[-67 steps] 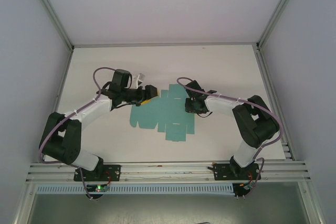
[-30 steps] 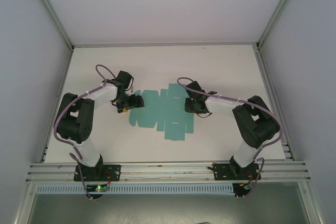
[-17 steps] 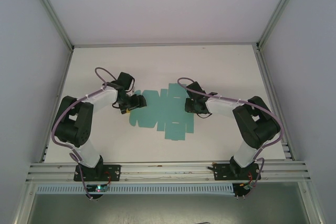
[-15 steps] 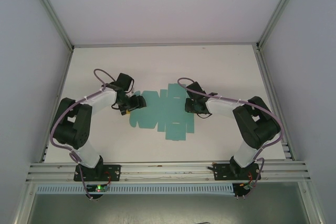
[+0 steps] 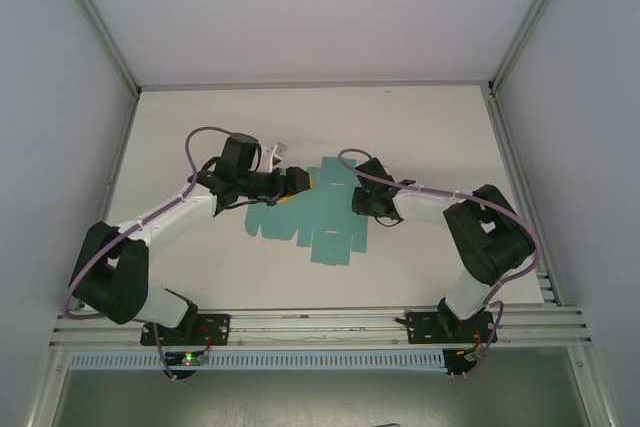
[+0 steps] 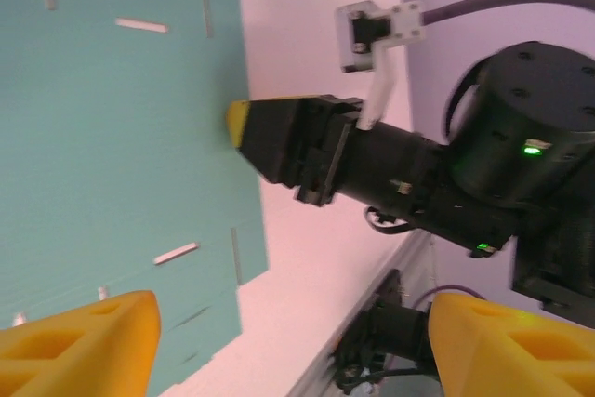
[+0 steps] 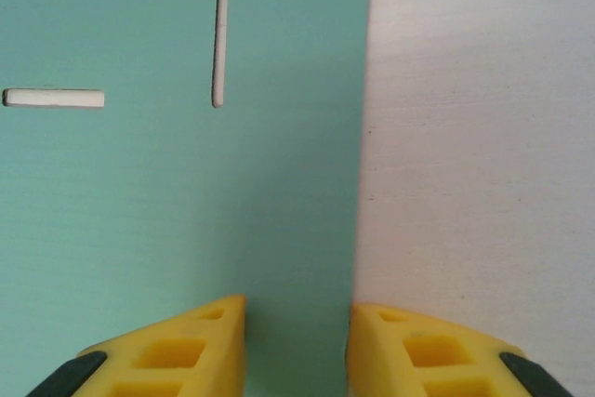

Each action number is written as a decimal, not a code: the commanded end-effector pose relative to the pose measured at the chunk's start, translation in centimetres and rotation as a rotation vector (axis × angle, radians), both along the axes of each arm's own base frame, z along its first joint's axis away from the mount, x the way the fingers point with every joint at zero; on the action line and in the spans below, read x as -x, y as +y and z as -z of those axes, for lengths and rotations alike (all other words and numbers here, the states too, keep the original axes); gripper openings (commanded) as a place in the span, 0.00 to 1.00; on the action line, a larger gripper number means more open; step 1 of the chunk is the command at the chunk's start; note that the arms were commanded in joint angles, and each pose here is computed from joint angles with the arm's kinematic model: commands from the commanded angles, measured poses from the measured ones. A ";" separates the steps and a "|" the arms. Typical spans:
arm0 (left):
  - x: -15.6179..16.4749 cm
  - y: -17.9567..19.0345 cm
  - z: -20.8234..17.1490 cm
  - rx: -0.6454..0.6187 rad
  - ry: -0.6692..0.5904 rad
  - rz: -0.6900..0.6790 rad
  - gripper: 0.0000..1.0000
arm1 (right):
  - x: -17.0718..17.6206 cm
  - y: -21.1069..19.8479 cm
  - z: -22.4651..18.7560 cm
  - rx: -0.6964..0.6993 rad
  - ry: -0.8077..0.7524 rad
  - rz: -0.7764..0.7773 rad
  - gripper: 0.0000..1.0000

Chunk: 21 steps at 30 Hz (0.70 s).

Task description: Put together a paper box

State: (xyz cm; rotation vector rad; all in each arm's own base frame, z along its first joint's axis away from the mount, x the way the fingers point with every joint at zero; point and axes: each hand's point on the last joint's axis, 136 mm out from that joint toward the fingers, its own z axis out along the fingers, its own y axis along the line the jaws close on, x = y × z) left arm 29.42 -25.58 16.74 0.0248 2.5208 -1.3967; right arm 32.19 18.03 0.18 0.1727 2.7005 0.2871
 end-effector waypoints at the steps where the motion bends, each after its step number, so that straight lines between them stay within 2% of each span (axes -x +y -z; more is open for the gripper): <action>1: 0.0 3.0 2.5 -0.214 0.030 -0.075 0.78 | 7.8 1.4 7.9 -0.057 0.322 -0.120 0.41; 3: -0.3 4.6 3.4 -0.295 0.040 -0.114 0.83 | 7.1 1.2 6.6 -0.041 0.287 -0.129 0.48; 4: -0.5 5.3 3.8 -0.319 0.042 -0.135 0.86 | 6.5 1.3 5.8 -0.041 0.265 -0.137 0.49; 7: -1.6 8.0 4.9 -0.402 0.054 -0.209 0.86 | 4.4 1.9 2.9 -0.058 0.195 -0.155 0.48; 13: -3.4 10.8 6.9 -0.416 0.083 -0.269 0.85 | 1.4 3.1 -2.1 -0.124 0.072 -0.164 0.48; 18: -4.3 11.2 9.2 -0.411 0.128 -0.252 0.83 | 1.6 2.0 -1.8 -0.083 0.102 -0.133 0.47; 21: -4.5 11.8 10.9 -0.465 0.161 -0.240 0.82 | 2.1 1.2 -0.6 -0.054 0.136 -0.111 0.46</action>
